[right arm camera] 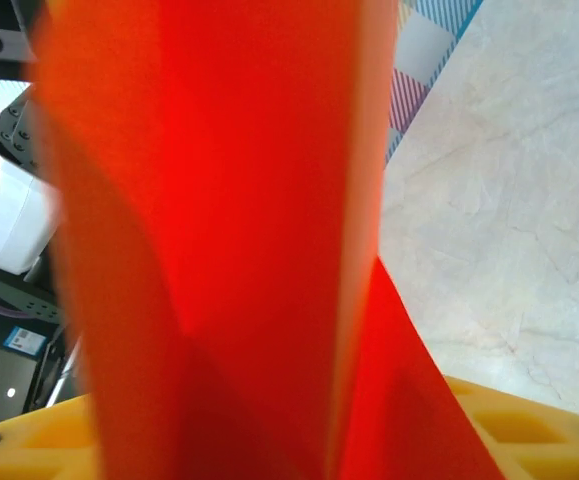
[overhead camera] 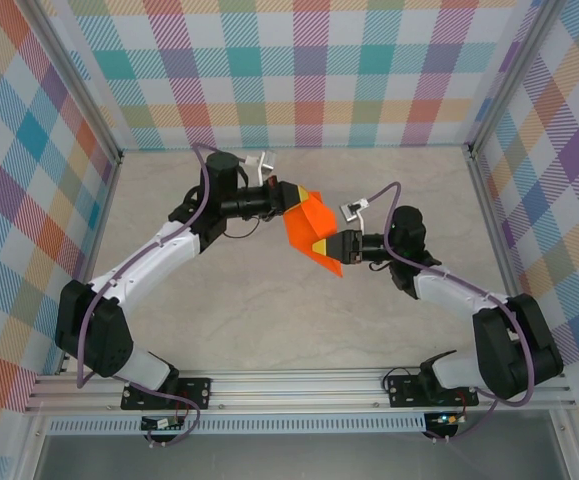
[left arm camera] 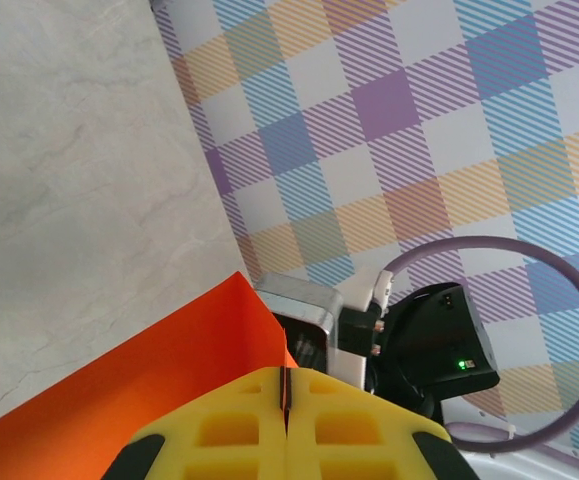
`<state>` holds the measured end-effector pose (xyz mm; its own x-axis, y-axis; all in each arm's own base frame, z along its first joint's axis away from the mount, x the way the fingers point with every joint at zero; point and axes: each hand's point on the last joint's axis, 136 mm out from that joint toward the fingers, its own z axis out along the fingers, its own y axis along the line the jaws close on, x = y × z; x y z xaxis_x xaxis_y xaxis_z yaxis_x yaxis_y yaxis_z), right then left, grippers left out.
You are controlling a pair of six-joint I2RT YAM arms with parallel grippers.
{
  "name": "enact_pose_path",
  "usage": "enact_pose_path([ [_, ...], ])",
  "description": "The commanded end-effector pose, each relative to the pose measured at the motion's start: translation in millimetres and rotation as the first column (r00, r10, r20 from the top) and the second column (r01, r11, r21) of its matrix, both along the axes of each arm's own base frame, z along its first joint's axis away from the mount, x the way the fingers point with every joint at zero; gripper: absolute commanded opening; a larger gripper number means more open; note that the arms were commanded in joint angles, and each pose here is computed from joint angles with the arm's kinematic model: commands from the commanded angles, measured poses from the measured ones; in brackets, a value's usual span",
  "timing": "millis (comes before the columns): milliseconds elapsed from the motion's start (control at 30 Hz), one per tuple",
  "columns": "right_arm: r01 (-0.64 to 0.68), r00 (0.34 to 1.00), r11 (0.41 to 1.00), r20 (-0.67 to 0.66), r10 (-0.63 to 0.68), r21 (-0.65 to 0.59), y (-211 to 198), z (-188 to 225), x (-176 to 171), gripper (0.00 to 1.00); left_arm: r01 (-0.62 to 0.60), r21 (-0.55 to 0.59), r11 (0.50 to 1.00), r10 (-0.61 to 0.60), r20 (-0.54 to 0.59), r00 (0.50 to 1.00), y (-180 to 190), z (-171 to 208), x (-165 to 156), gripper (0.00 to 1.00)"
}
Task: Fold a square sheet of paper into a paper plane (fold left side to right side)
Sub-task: Turn over the paper at the center of the table.
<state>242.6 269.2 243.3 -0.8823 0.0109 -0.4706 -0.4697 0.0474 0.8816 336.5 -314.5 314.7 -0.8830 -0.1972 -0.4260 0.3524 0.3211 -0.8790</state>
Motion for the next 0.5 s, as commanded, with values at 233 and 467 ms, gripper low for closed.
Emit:
enact_pose_path([
  [233, 0.020, 0.998, 0.995, 0.061, -0.014, -0.095, -8, 1, -14, 0.22, -0.008, 0.133, 0.991, 0.005, 0.021, 1.000, 16, -21, -12, 0.22],
  [467, 0.071, 0.996, 0.924, 0.069, -0.048, -0.376, -18, -37, -16, 0.10, -0.208, 0.423, 0.882, 0.168, 0.131, 0.977, 73, -38, -14, 0.57],
])
